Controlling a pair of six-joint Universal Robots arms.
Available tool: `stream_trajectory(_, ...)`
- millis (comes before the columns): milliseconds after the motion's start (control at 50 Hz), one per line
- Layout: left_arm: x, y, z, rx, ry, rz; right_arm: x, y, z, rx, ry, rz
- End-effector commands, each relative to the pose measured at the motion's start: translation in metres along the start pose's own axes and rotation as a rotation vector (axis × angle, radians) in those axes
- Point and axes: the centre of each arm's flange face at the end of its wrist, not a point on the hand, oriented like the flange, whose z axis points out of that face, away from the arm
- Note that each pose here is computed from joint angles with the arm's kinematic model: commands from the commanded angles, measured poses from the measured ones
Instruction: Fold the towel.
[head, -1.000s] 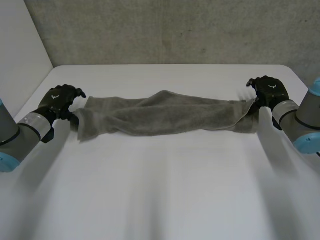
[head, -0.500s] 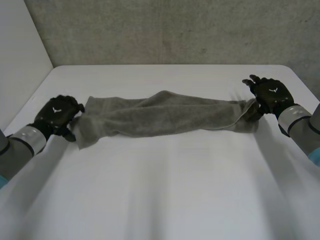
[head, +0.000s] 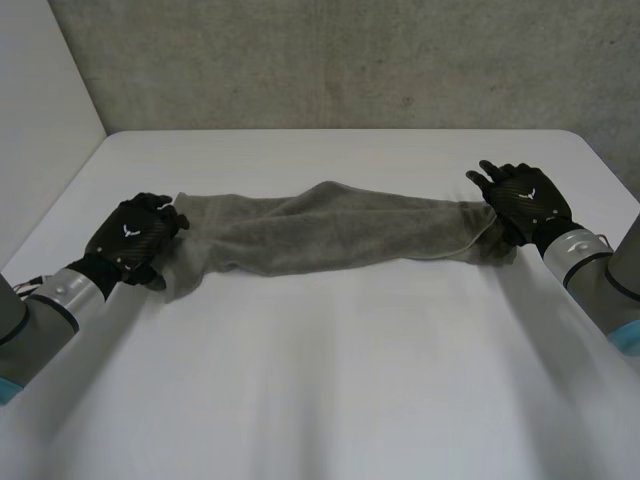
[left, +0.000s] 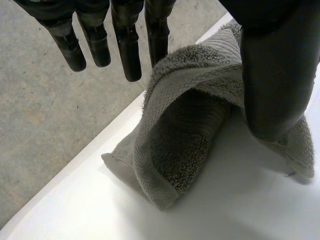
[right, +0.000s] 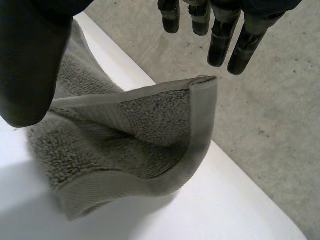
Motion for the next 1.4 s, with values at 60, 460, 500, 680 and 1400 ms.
stream_trajectory(60,0.006,-0.002,-0.003,0.000,0.012,-0.002,0.007,-0.003,0.008,0.017,0.020,-0.029)
stream_trajectory(460,0.022,-0.010,0.000,0.025,0.050,0.075,0.010,0.009,0.025,-0.008,0.092,-0.034)
stream_trajectory(500,0.023,-0.011,0.000,0.026,0.054,0.073,0.009,0.010,0.026,-0.009,0.087,-0.033)
stream_trajectory(680,0.024,-0.023,0.000,0.048,0.059,0.073,0.008,0.009,0.033,-0.002,0.076,-0.033)
stream_trajectory(1400,-0.044,-0.095,-0.050,-0.146,-0.053,-0.434,0.019,-0.094,-0.077,-0.296,-0.385,-0.046)
